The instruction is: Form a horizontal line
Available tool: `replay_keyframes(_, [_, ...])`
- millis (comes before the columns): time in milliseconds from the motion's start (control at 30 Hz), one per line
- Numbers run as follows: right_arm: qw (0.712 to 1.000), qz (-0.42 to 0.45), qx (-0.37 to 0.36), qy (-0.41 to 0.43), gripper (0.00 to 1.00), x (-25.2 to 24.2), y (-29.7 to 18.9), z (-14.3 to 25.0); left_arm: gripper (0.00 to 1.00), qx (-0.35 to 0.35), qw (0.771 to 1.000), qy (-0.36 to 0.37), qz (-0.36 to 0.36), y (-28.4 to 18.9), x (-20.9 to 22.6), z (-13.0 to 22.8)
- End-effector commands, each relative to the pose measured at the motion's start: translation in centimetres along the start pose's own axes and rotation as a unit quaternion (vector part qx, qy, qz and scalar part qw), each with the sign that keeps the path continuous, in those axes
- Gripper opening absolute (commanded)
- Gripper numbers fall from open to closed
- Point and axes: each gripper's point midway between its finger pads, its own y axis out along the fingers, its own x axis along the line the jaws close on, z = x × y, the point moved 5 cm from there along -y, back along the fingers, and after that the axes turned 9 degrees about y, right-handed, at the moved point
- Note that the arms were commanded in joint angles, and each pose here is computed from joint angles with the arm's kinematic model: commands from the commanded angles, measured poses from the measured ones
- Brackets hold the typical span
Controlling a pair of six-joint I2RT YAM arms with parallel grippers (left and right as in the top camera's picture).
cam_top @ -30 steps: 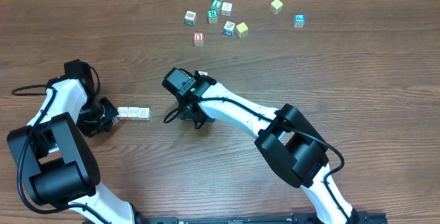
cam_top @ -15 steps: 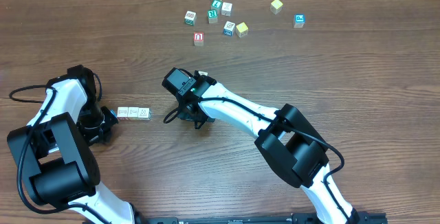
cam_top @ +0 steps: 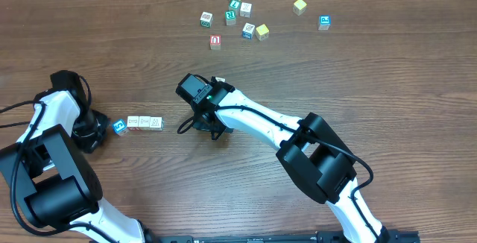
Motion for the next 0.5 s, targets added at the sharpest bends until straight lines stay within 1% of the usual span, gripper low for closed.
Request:
replay_keyframes(0, [1.0, 0.028, -0.009, 0.0, 0.12, -1.21, 1.29, -0.27, 0.04, 0.03, 0.995, -0.017, 0.096, -0.8, -2.39, 0.59])
replay_keyframes(67, [1.0, 0.028, -0.008, 0.0, 0.12, -1.22, 1.3, -0.26, 0.04, 0.036, 0.994, -0.017, 0.107, -0.86, -2.66, 0.71])
replay_keyframes(233, [1.0, 0.028, -0.008, 0.0, 0.12, -1.23, 1.31, -0.26, 0.04, 0.036, 0.994, -0.015, 0.105, -0.85, -2.61, 0.74])
replay_keyframes(467, [1.0, 0.028, -0.008, 0.0, 0.12, -1.23, 1.31, -0.26, 0.04, 0.021, 0.993, -0.017, 0.115, -0.91, -2.99, 0.13])
